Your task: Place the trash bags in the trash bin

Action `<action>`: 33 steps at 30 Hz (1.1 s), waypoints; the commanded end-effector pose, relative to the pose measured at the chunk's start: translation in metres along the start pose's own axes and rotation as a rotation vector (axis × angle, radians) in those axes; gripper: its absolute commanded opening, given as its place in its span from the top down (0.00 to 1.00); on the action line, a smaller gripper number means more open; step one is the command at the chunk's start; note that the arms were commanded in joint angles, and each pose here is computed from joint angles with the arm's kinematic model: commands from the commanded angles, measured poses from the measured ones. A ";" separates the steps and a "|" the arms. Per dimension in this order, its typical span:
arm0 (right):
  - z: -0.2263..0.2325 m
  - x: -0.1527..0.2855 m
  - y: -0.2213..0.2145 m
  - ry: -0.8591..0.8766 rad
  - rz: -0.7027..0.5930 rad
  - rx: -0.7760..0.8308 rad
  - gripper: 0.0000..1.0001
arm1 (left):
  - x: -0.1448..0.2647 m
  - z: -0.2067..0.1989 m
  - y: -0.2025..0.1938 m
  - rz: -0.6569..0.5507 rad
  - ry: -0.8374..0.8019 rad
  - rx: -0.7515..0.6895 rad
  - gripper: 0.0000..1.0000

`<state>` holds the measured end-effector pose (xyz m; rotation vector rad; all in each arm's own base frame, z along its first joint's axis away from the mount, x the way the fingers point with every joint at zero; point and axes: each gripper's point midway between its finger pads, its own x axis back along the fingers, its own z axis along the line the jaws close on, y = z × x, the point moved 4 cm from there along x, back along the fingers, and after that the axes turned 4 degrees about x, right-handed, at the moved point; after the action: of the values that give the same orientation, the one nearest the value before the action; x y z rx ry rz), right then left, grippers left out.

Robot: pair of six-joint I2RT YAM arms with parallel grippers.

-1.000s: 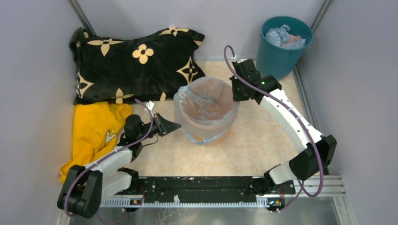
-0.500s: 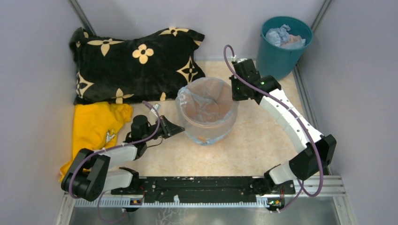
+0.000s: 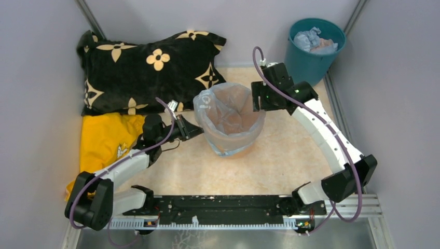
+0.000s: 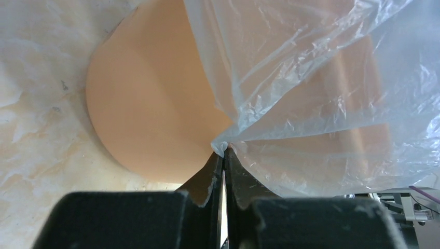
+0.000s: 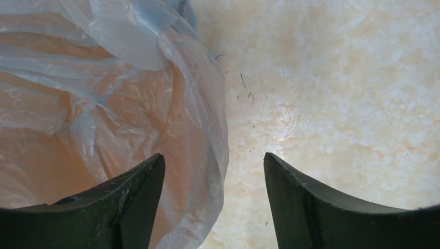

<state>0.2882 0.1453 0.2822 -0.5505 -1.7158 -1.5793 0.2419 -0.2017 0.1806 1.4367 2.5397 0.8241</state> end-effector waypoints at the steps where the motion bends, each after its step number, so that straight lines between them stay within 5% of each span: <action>1: -0.006 0.046 0.014 0.023 -0.109 -0.049 0.30 | -0.001 0.005 -0.007 0.043 0.014 -0.002 0.91; 12: -0.005 0.111 -0.033 0.175 -0.203 -0.200 0.34 | -0.004 0.016 -0.017 0.062 0.012 0.033 0.90; 22: 0.048 0.077 -0.104 0.409 -0.134 -0.375 0.45 | -0.007 0.010 -0.011 0.054 -0.015 0.033 0.89; 33: 0.062 0.049 -0.100 0.492 -0.278 -0.620 0.48 | -0.006 0.004 -0.008 0.051 -0.028 0.020 0.88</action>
<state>0.1528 0.1706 0.2231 -0.3270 -1.0898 -2.0346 0.2388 -0.2040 0.1564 1.5379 2.5804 0.7832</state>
